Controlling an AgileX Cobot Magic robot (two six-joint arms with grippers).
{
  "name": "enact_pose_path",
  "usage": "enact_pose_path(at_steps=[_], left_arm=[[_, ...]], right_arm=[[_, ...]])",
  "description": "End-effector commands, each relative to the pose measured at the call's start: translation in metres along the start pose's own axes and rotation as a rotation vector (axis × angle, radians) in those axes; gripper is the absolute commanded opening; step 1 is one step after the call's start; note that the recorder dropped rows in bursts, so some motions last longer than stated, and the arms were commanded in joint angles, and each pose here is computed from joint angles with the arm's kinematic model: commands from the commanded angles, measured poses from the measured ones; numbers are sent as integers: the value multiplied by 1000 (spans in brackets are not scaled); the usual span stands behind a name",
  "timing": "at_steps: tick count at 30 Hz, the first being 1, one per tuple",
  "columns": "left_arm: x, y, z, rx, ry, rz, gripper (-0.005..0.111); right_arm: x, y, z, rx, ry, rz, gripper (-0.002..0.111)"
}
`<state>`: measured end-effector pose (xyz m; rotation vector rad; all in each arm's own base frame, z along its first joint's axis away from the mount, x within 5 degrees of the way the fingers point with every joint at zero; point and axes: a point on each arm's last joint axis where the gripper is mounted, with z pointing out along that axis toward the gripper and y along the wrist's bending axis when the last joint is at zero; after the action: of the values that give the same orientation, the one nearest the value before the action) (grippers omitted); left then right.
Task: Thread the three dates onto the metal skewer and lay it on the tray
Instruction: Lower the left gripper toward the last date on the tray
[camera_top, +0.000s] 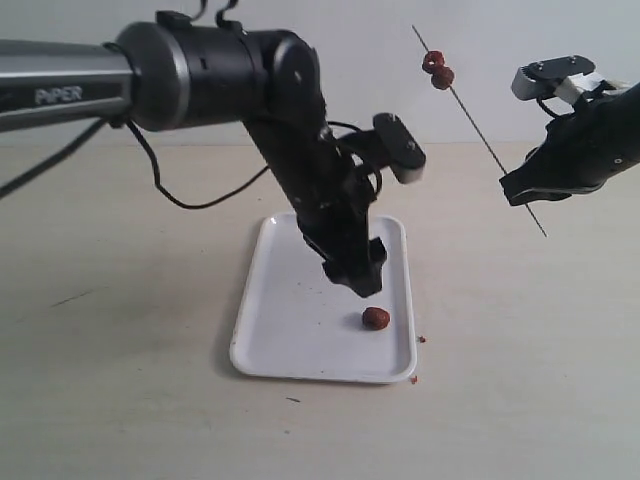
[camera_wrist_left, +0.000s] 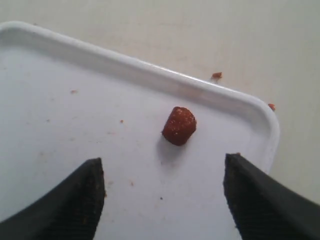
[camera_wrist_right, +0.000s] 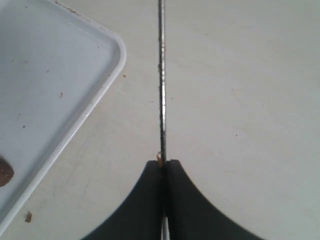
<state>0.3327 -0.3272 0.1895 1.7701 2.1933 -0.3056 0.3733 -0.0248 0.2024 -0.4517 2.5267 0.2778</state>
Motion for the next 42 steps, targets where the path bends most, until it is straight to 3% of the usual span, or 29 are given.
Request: enact_pose_path(at_steps=[1,7,8,9,13,19,24,29,32,34,42], left_arm=[[-1,-10,26,-58,102,168,66],[-3,-19,40,-69,157,483,66],[-3,-19,41,-57,164,609,66],[-3,-19,41,-52,166,665,66],[-5,-19,41,-32,169,1133,66],[-7,-17,47,-36,165,1464,66],[-4,-17,59,-15,169,1568,66],[-3,-23,76,1,171,1595,64],[-10,-27,81,-50,154,1617,50],[-13,-28,81,-74,145,1622,47],[-12,-29,81,-62,156,1631,49]], right_arm=[[-1,-1,-3,3,-7,7,0],[-1,-1,-3,3,-8,9,0],[-1,-1,-3,3,-8,9,0],[-1,-1,-3,3,-8,9,0],[-1,-1,-3,3,-8,9,0],[-1,-1,-3,5,-9,7,0],[-1,-1,-3,5,-9,1,0],[-1,-1,-3,5,-9,1,0],[-2,-1,-3,11,-14,1,0],[-2,-1,-3,11,-14,1,0],[-2,-1,-3,11,-14,1,0]])
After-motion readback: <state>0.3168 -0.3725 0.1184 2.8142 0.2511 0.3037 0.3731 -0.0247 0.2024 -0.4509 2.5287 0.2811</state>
